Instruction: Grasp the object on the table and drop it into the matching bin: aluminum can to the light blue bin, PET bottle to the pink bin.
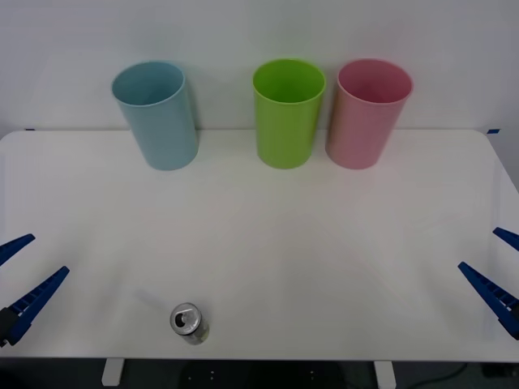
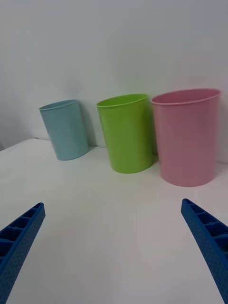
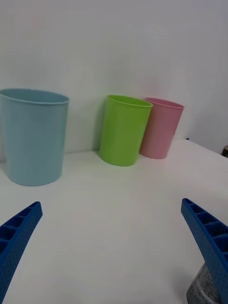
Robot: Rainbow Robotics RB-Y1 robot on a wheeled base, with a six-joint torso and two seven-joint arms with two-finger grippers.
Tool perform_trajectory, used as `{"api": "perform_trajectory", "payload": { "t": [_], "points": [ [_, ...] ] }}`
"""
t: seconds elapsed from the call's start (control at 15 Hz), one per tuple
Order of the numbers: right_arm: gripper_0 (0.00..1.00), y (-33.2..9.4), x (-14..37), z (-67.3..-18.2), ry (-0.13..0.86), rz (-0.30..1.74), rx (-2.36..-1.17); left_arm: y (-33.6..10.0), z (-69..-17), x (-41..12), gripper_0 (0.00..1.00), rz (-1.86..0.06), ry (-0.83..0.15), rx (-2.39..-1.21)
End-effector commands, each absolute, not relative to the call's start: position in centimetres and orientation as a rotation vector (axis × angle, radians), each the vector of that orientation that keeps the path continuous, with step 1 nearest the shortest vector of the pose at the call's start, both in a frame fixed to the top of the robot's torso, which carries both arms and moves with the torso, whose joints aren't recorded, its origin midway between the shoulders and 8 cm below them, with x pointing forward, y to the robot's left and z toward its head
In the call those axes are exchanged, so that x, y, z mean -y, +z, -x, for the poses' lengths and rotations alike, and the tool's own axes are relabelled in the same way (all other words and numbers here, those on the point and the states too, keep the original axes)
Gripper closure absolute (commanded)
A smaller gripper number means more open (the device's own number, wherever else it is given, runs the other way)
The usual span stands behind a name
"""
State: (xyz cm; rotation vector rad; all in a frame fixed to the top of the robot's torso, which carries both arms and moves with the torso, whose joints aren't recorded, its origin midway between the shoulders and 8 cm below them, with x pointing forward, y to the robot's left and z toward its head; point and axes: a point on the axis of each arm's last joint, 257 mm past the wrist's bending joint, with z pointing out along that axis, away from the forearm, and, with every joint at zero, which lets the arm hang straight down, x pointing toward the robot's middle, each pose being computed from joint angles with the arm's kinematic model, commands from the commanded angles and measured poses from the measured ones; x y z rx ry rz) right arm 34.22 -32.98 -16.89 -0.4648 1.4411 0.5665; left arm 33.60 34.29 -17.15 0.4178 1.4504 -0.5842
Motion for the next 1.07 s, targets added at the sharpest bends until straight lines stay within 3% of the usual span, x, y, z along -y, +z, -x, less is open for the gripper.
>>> {"api": "perform_trajectory", "payload": {
  "t": [0.07,0.53,1.07],
  "points": [
    [0.00,-16.9,33.0,-34.2,0.567,0.465,-1.441,-17.4,-33.2,-34.8,0.00,-0.434,-0.574,-1.472],
    [0.00,-16.9,33.0,-34.2,0.567,0.465,-1.441,-19.8,-32.8,-34.5,0.00,-0.519,-0.612,-1.533],
    [0.00,-16.9,33.0,-34.2,0.567,0.465,-1.441,-24.3,-33.5,-33.5,0.00,-0.700,-0.596,-1.492]
  ]
}}
